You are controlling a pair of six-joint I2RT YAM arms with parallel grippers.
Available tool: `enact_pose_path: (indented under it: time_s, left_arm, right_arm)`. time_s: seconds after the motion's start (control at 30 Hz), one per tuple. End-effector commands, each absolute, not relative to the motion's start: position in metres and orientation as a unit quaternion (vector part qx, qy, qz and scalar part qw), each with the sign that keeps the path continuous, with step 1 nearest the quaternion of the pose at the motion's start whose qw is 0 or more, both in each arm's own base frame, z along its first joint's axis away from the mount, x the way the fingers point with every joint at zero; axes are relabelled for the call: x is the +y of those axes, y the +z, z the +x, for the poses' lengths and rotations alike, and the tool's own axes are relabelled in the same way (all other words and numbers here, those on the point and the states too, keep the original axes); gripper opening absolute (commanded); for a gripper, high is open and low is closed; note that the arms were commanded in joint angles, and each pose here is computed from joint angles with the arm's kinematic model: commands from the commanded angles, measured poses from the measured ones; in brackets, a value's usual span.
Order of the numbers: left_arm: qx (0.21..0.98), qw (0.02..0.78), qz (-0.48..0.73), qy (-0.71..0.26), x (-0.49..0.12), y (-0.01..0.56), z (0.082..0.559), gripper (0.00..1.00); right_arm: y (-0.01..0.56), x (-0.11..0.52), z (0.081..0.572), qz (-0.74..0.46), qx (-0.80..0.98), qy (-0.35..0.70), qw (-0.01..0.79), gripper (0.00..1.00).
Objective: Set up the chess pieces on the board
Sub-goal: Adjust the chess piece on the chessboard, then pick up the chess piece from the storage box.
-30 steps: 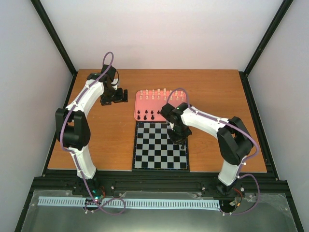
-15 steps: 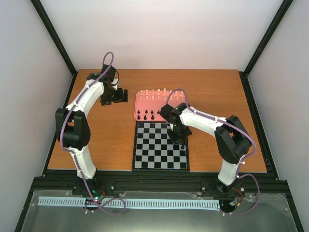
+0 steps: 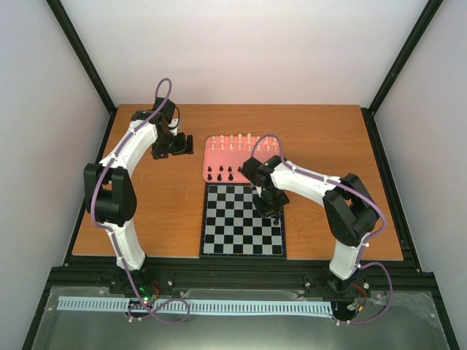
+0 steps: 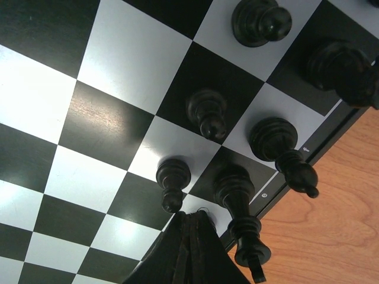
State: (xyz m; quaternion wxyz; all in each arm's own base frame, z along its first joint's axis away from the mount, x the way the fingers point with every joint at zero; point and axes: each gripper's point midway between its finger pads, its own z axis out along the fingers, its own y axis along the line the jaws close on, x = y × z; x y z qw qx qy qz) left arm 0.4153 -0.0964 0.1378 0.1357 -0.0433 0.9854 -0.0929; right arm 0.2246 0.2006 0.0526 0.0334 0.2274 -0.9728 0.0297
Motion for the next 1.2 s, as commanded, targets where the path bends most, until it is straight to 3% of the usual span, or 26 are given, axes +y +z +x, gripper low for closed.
enact_pose_path:
  time_s: [0.0,0.43,0.7,0.77,0.93,1.17]
  left_arm:
    - [0.982,0.157,-0.046,-0.096,-0.096,0.152,0.419,1.00]
    - [0.982,0.158,-0.045,-0.095,-0.096,0.152,0.418,1.00]
    - [0.981,0.158,-0.046,-0.098,-0.097,0.154,0.420,1.00]
    - [0.982,0.157,-0.046,-0.099,-0.097,0.153,0.420,1.00]
    - [0.981,0.160,-0.046,-0.099,-0.097,0.156,0.421,1.00]
    - [0.980,0.167,-0.044,-0.099,-0.097,0.161,0.423,1.00]
  right_arm:
    - [0.053,0.208,0.233,0.231,-0.972,0.030,0.020,0.03]
    - [0.059,0.208,0.235,0.231,-0.972,0.030,0.014,0.03]
    - [0.111,0.218,0.237,0.234,-0.972,-0.011,-0.023,0.07]
    - [0.129,0.223,0.246,0.240,-0.970,-0.015,-0.045,0.13]
    - [0.148,0.252,0.290,0.255,-0.961,-0.026,-0.101,0.46]
    - [0.130,0.288,0.377,0.229,-0.958,-0.079,-0.153,0.49]
